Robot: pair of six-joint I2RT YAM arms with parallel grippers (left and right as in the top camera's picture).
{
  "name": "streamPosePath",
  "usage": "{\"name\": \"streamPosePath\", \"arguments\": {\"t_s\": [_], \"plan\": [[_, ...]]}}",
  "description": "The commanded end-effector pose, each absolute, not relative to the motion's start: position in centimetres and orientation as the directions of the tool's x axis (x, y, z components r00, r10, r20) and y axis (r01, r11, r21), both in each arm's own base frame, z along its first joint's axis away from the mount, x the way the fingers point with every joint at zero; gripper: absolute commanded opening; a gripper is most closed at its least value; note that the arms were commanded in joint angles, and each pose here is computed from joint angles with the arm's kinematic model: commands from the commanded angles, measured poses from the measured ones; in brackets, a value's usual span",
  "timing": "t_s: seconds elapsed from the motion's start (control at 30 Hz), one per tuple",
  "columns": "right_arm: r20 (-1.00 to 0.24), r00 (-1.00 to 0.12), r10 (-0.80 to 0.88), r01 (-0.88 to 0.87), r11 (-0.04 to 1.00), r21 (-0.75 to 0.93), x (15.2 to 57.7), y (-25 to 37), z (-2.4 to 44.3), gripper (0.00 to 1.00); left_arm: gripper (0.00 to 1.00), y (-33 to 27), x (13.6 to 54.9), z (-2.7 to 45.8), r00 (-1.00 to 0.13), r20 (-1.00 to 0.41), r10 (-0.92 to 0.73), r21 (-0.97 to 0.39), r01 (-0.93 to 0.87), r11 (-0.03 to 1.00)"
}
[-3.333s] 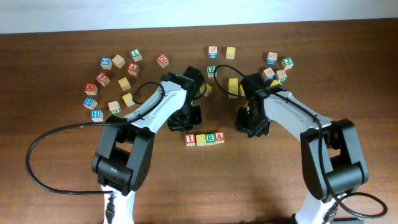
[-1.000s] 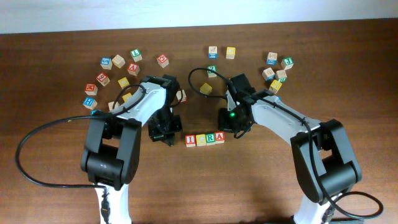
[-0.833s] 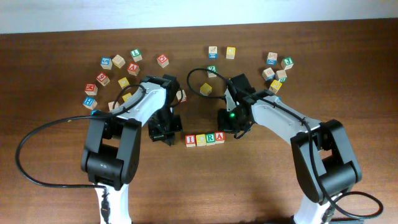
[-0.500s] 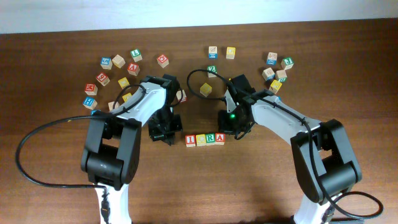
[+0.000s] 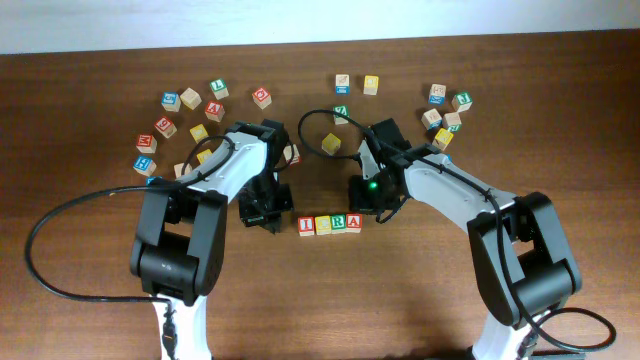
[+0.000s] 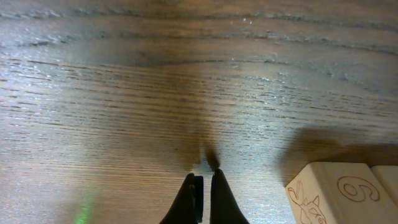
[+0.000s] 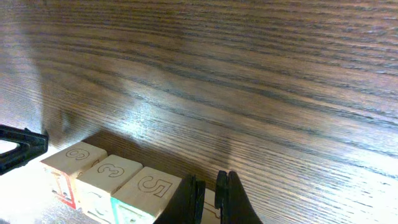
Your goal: Spell out ICRA
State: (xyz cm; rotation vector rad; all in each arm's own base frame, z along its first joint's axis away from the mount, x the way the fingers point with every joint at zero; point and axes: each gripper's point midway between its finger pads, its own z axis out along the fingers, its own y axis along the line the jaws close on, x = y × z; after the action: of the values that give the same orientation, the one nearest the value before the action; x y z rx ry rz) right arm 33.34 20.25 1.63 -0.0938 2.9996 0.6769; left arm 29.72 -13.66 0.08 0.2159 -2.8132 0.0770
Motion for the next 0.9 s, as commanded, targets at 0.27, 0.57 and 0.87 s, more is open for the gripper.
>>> {"name": "streamPosePath", "arguments": {"t_s": [0.27, 0.57, 0.87], "plan": [[0.016, -0.990, 0.142, 0.138, 0.920, 0.367, 34.6, 14.3, 1.9, 0.04, 0.00, -13.8, 29.5, -0.3, -0.936, 0.325, -0.134, -0.038, -0.154, 0.987], [0.084, -0.993, 0.082, 0.105, 0.941, 0.321, 31.5, 17.4, 1.0, 0.04, 0.00, -16.4, 29.4, -0.4, -0.950, 0.303, -0.072, -0.080, -0.100, 0.992], [0.084, -0.994, 0.075, 0.100, 0.929, 0.358, 31.7, 18.0, 1.2, 0.04, 0.00, -17.4, 29.5, -0.5, -0.955, 0.292, -0.052, -0.107, -0.086, 0.991]]}}
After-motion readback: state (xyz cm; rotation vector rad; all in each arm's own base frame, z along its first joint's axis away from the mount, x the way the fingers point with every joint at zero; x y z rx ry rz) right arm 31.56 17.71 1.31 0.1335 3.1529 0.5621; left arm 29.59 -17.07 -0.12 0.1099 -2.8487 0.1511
